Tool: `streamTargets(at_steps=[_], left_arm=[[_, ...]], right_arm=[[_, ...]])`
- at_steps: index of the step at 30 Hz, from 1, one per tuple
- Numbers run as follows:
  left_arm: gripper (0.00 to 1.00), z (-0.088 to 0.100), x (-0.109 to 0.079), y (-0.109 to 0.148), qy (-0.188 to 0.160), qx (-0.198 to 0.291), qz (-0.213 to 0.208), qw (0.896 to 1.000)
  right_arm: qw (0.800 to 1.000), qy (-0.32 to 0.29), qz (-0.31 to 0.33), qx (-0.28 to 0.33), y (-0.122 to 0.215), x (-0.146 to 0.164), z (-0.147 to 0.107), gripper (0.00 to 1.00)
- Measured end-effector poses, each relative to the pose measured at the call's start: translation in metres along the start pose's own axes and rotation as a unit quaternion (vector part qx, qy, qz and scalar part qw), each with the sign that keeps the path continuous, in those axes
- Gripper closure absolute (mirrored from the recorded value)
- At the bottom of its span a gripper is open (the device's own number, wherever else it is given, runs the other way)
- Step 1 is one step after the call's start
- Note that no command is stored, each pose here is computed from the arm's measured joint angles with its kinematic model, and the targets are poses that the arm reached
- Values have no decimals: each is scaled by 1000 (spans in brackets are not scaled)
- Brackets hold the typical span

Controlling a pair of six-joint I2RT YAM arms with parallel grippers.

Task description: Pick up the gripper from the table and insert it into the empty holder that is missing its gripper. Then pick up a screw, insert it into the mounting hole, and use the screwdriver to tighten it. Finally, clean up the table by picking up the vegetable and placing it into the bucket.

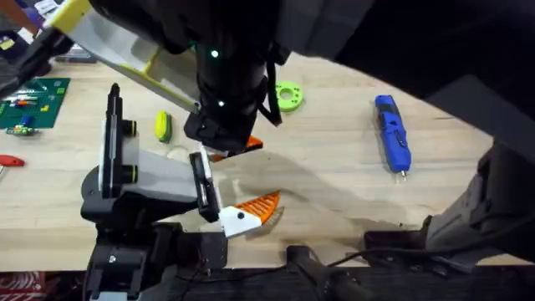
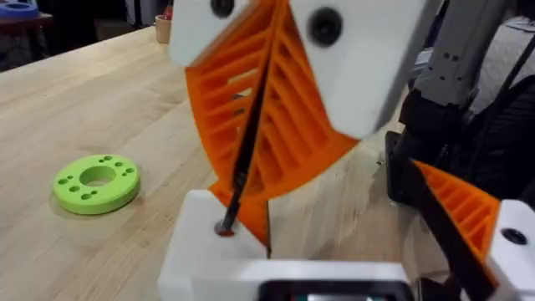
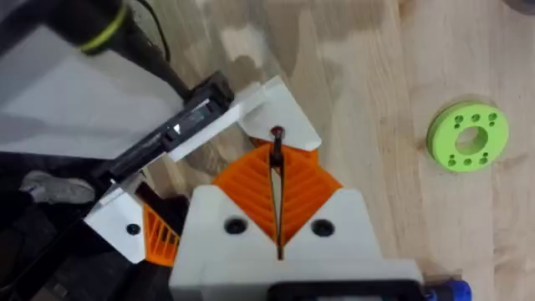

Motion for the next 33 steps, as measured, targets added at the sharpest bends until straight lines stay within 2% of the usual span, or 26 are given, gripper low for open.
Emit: streamTargets(at_steps=[18,33], left_arm=[[15,0,1,0,17,1,3,1000],[14,0,0,0,17,0,1,1000]], right_arm=[[1000,-2,0,24,-16,-1,1,990],[1000,3,3,-10,-22,3,17,990]])
Point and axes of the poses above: each hand's point on the last joint's axis, 136 mm out from that joint toward the fingers, its own y axis back along the fingers, its own x axis along the line the jaws close on, z = x × y, the point moved 5 cm from there along y, back along the fingers, and after that the axes turned 13 degrees about -y, right-handed, at the moved point
